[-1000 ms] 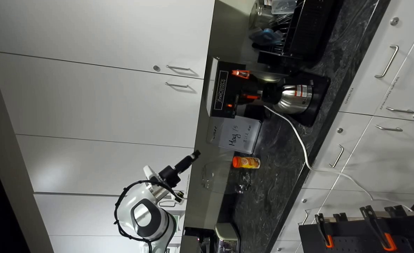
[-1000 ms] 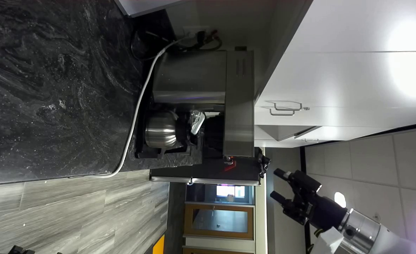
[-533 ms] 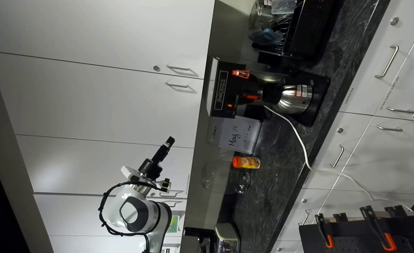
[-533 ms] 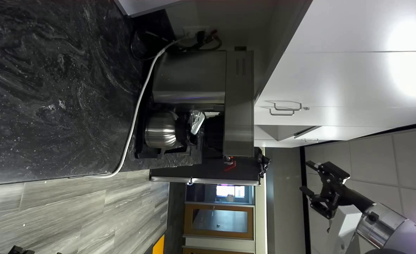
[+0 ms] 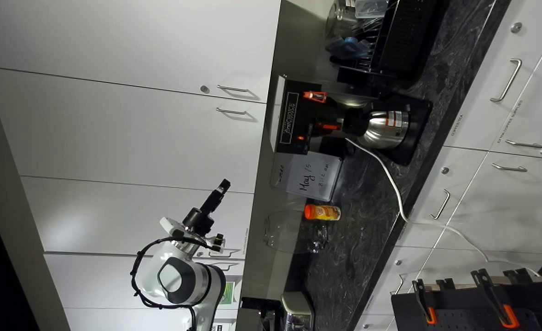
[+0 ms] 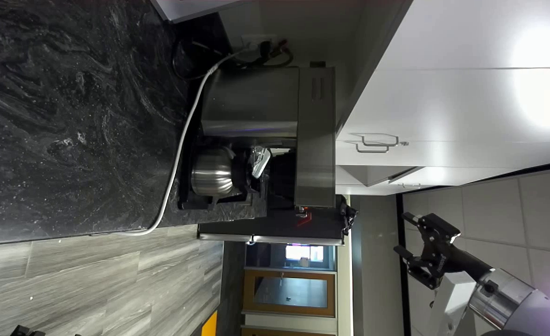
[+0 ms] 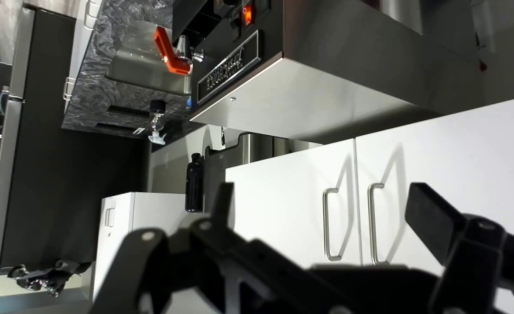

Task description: Open the first top kitchen cabinet on the right

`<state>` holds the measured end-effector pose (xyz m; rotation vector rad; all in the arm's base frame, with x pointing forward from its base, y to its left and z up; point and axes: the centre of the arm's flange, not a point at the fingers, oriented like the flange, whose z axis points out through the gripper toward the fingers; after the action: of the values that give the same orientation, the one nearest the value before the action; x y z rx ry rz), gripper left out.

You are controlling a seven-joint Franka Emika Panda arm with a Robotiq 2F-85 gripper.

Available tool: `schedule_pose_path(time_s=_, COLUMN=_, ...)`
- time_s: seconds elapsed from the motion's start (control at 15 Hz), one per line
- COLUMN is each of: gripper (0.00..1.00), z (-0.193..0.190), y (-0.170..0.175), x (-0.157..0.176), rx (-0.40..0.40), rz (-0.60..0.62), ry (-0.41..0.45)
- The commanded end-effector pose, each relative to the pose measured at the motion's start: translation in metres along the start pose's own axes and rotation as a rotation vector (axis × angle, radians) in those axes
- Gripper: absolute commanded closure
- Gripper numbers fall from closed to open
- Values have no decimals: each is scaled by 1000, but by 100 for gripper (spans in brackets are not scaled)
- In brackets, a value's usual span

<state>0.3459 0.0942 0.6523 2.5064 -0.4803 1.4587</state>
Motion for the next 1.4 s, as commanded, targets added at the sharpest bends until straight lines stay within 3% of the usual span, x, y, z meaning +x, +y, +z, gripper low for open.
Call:
schedule_pose_path(time_s=0.0, gripper=0, z=16, y=-10, x=17, rx=0, rz=-17, ry=60)
schedule_pose_path(time_s=0.47, gripper=0, z=71, y=-27, x=63, rx=-12, rz=-88, ry=189)
schedule_pose_path(time_s=0.8, gripper=0, z=121, y=-39, x=88, rx=-33, rz=-151, ry=226)
schedule_pose_path(time_s=1.33, gripper=0, z=166, y=-55, x=130, rx=-56, rz=-184, ry=254)
